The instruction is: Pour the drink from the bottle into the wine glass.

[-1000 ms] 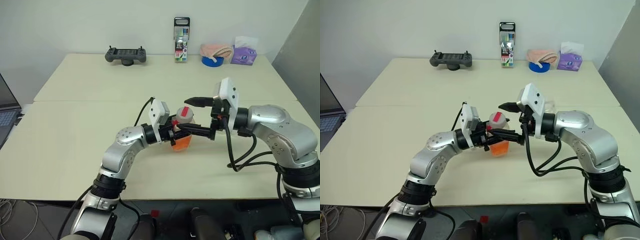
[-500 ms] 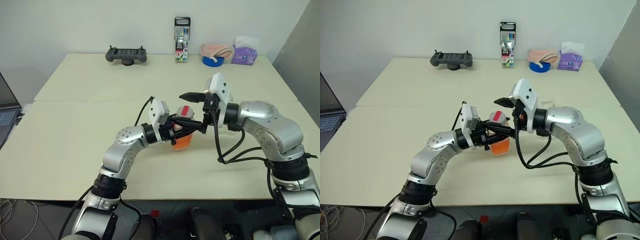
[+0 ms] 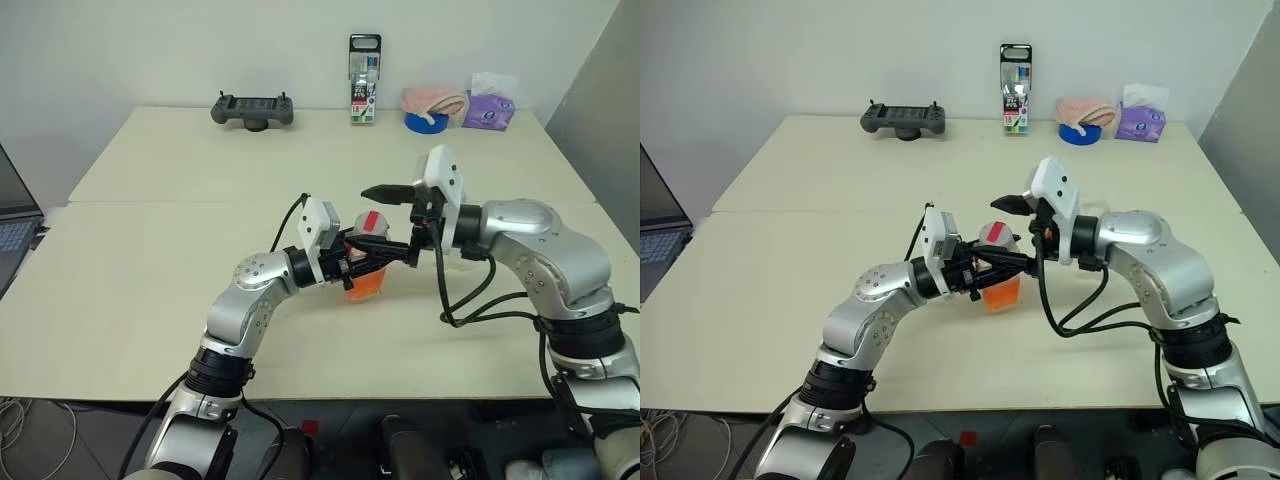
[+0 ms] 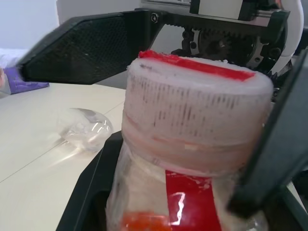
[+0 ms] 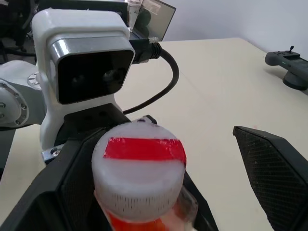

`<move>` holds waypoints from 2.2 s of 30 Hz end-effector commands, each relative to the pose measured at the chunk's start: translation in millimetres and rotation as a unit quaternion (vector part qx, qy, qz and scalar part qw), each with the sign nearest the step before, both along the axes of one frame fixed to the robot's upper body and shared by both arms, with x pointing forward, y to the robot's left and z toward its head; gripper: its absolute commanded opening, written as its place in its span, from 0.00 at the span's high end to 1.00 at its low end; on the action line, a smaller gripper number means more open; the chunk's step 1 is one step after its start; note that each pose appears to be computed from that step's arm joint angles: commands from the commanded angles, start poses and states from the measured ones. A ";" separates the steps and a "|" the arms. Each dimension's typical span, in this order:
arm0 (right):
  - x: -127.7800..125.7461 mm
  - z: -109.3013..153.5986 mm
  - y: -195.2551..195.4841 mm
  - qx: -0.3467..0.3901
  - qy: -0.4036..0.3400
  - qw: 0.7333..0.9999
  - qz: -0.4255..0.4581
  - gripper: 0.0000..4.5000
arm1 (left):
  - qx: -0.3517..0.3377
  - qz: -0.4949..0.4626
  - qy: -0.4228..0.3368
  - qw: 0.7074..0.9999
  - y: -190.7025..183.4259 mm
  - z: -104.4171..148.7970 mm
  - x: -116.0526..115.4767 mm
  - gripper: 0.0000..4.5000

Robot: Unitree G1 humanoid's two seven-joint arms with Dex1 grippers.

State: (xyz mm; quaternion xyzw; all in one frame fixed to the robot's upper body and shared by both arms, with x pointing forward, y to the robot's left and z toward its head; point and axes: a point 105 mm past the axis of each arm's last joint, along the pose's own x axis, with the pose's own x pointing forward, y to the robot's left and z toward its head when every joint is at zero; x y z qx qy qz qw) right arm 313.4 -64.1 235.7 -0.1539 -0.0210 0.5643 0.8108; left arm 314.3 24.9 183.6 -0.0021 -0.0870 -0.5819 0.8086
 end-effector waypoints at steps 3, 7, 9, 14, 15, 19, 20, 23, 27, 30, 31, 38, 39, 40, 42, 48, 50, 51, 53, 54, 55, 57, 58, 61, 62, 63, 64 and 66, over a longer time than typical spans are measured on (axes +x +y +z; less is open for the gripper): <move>-0.1 10.7 -19.7 0.011 -0.014 1.000 -0.020 0.00 | -0.015 -0.012 -0.038 0.999 -1.7 18.4 -5.1 0.53; -14.9 7.6 -20.0 0.008 0.001 1.000 0.018 0.00 | -0.014 -0.013 -0.039 0.999 -1.3 18.6 -5.0 0.53; -28.4 6.8 -16.6 0.008 0.012 0.999 0.050 0.00 | -0.013 -0.013 -0.039 0.999 -1.1 18.4 -4.8 0.53; -32.1 9.1 -9.7 0.032 0.008 0.999 0.024 0.00 | -0.012 -0.010 -0.040 0.999 0.0 18.3 -4.4 0.53; -29.3 8.6 -9.6 0.033 0.001 0.999 0.005 0.00 | -0.012 -0.009 -0.040 0.999 0.2 18.3 -4.3 0.53; -28.3 10.1 -5.0 0.052 0.001 0.998 -0.032 0.00 | -0.012 -0.009 -0.039 0.999 0.5 17.5 -4.3 0.53; -28.3 9.9 -3.6 0.053 0.000 0.998 -0.040 0.00 | -0.012 -0.009 -0.039 0.999 0.0 17.2 -4.3 0.53; -28.4 9.5 -1.0 0.062 0.003 0.996 -0.058 0.00 | -0.013 -0.013 -0.039 0.999 -2.0 17.2 -4.4 0.53; -28.3 8.9 0.1 0.075 0.010 0.994 -0.073 0.13 | -0.015 -0.017 -0.039 0.999 -4.5 17.8 -4.1 0.53; -28.1 9.8 -0.5 0.082 0.013 0.994 -0.077 0.36 | -0.015 -0.017 -0.040 0.999 -5.3 18.4 -3.6 0.53; -28.0 9.6 -0.9 0.081 0.013 0.994 -0.077 0.43 | -0.015 -0.018 -0.040 0.999 -5.5 18.3 -3.7 0.53; -29.2 13.1 -3.8 0.076 0.014 0.997 -0.027 0.59 | -0.014 -0.018 -0.040 0.999 -4.7 18.2 -3.7 0.53; -41.1 10.4 -3.0 0.065 0.029 0.997 0.034 0.59 | -0.013 -0.019 -0.039 0.999 -5.0 18.2 -3.5 0.53; -58.5 2.5 -4.4 0.029 0.054 0.991 0.116 0.59 | -0.013 -0.021 -0.038 0.999 -6.2 18.0 -4.3 0.53; -76.3 -6.4 -11.7 -0.015 0.089 0.974 0.206 0.59 | -0.012 -0.026 -0.037 0.999 -8.0 17.4 -5.7 0.53; -45.3 -7.5 -20.0 -0.044 0.105 0.957 0.265 0.59 | -0.012 -0.031 -0.038 0.999 -10.5 17.8 -7.9 0.53; -30.7 -11.3 -24.1 -0.062 0.098 0.958 0.261 0.59 | -0.012 -0.030 -0.039 0.999 -10.1 18.0 -9.2 0.53; -25.1 -12.9 -25.2 -0.076 0.087 0.959 0.259 0.59 | -0.012 -0.029 -0.039 0.999 -9.7 18.1 -9.5 0.53; -13.7 -5.0 -22.6 -0.080 0.072 0.965 0.239 0.59 | -0.011 -0.023 -0.040 0.999 -7.7 17.8 -8.9 0.53; -10.0 0.4 -21.3 -0.073 0.066 0.968 0.232 0.59 | -0.011 -0.022 -0.039 0.999 -7.1 17.8 -8.6 0.53; -8.9 4.1 -20.7 -0.068 0.064 0.968 0.231 0.59 | -0.011 -0.021 -0.039 0.999 -6.7 17.7 -8.7 0.53; -9.0 6.3 -21.7 -0.066 0.063 0.968 0.234 0.42 | -0.011 -0.020 -0.040 0.999 -6.3 17.7 -8.8 0.53; -8.6 6.5 -22.3 -0.067 0.062 0.968 0.233 0.37 | -0.011 -0.019 -0.040 0.999 -6.2 17.8 -8.6 0.53; -3.9 10.5 -22.4 -0.059 0.035 0.974 0.216 0.15 | -0.011 -0.017 -0.040 0.999 -5.5 18.0 -7.5 0.53; -3.4 11.8 -22.4 -0.055 0.032 0.975 0.212 0.15 | -0.011 -0.017 -0.039 0.999 -5.5 18.0 -7.0 0.53; -4.3 12.9 -22.8 -0.050 0.033 0.976 0.211 0.15 | -0.011 -0.017 -0.040 0.999 -5.6 18.1 -6.6 0.53; -5.6 13.6 -23.3 -0.046 0.034 0.976 0.210 0.15 | -0.011 -0.016 -0.040 0.999 -5.7 18.2 -6.3 0.53; -8.1 13.6 -24.3 -0.043 0.036 0.976 0.208 0.15 | -0.012 -0.016 -0.040 0.999 -6.0 18.5 -5.8 0.53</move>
